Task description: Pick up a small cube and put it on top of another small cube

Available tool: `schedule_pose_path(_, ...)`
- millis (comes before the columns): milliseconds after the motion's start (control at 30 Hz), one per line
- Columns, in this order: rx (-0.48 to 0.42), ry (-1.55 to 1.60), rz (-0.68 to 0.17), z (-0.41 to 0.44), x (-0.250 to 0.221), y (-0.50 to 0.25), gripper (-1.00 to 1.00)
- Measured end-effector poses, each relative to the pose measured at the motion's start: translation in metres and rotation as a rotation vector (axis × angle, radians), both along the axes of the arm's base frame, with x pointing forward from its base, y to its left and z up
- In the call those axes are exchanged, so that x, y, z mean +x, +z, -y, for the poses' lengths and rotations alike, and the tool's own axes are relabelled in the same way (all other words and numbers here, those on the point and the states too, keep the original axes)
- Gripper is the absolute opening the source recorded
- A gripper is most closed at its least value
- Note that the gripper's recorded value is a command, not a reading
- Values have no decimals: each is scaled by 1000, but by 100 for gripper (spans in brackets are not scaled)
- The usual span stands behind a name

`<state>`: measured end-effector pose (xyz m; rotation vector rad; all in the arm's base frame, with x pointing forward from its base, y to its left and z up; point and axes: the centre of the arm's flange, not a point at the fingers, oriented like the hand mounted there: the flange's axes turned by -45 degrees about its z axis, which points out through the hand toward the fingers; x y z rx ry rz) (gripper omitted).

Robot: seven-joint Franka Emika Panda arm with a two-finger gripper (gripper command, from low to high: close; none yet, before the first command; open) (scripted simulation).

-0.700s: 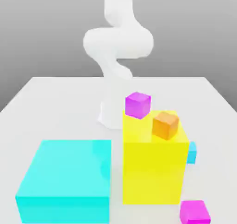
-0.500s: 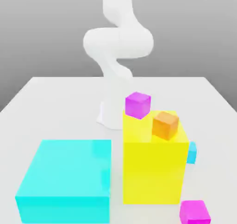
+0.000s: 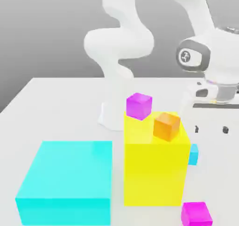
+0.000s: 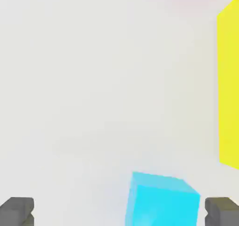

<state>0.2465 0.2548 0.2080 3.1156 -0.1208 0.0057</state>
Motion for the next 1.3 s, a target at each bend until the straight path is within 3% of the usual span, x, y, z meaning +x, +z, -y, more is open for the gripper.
schedule_pose_path(300, 26, -81, -2, 20, -4, -67, 0)
schedule_pose_path(333, 26, -80, -3, 21, -4, -74, -100)
schedule_pose_path(567, 27, -80, -1, 21, -4, -74, -100)
schedule_pose_path(867, 43, -88, 9, 11, 0, -8, -100)
schedule_pose_path(1300, 227, -223, -65, -20, 159, 25, -100)
